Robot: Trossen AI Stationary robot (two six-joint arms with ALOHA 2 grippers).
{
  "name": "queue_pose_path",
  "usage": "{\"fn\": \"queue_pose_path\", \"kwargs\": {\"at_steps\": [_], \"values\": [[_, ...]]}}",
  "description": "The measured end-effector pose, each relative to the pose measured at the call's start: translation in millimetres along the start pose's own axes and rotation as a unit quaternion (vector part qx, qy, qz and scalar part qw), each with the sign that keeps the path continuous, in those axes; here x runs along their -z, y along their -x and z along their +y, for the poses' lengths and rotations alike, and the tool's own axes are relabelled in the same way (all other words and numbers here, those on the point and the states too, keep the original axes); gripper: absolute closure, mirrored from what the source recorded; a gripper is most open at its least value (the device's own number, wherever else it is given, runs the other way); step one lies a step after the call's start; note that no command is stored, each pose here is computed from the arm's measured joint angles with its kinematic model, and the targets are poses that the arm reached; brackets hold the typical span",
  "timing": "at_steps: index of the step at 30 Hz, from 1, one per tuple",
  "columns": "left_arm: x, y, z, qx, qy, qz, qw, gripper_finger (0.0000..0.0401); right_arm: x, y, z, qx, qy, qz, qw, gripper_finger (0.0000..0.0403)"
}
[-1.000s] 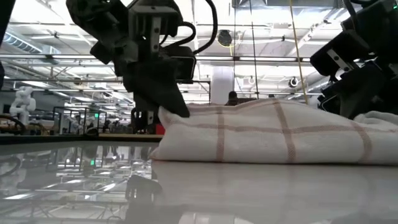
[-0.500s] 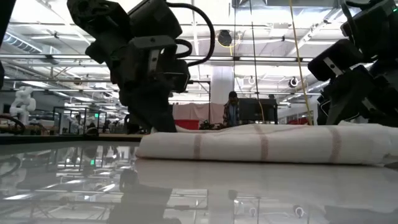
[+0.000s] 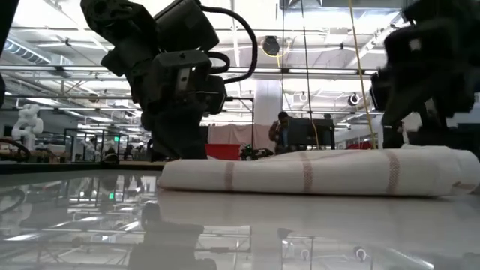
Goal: Roll towel
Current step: Roll the white checkered towel
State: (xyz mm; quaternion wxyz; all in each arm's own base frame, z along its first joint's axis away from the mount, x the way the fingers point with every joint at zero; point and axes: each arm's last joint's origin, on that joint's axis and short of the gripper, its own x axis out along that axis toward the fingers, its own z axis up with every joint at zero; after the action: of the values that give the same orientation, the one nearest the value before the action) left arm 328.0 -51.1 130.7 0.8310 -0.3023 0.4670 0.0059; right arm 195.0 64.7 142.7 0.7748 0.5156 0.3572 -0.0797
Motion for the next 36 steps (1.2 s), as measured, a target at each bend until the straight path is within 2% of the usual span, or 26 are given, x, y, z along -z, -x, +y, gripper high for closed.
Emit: {"fn": "queue_pose_path", "kwargs": {"at_steps": [3, 5, 9, 11, 18, 20, 24, 36], "values": [[1.3, 0.0, 1.0, -0.005, 0.004, 0.006, 1.000, 0.0379, -5.1, 8.8, 28.5, 0.026, 0.103, 0.020, 0.994, 0.0105], [1.8, 0.0, 1.5, -0.007, 0.005, 0.009, 1.000, 0.0379, -6.9, 17.4, 51.5, 0.049, 0.181, 0.038, 0.982, 0.0105], [0.9, 0.4, 3.0, -0.009, 0.008, 0.009, 1.000, 0.0379, -4.5, 25.5, 98.7, 0.067, 0.348, 0.024, 0.935, 0.0105], [0.3, 0.7, 4.6, -0.012, 0.010, 0.010, 1.000, 0.0379, 0.1, 19.7, 112.0, 0.086, 0.386, 0.009, 0.918, 0.0103], [0.2, 1.3, 7.6, -0.015, 0.029, 0.018, 0.999, 0.0379, 19.2, -31.8, 102.2, 0.159, 0.384, 0.053, 0.908, 0.0089], [0.3, 1.3, 7.6, -0.015, 0.029, 0.019, 0.999, 0.0379, 21.5, -42.6, 100.7, 0.155, 0.386, 0.054, 0.908, 0.0087], [0.5, 1.3, 7.5, -0.012, 0.029, 0.022, 0.999, 0.0379, 20.4, -50.5, 108.8, 0.117, 0.391, 0.032, 0.912, 0.0087], [0.9, 1.3, 7.2, -0.007, 0.029, 0.027, 0.999, 0.0379, 24.4, -71.6, 86.5, 0.176, 0.388, 0.076, 0.901, 0.0087]]}}
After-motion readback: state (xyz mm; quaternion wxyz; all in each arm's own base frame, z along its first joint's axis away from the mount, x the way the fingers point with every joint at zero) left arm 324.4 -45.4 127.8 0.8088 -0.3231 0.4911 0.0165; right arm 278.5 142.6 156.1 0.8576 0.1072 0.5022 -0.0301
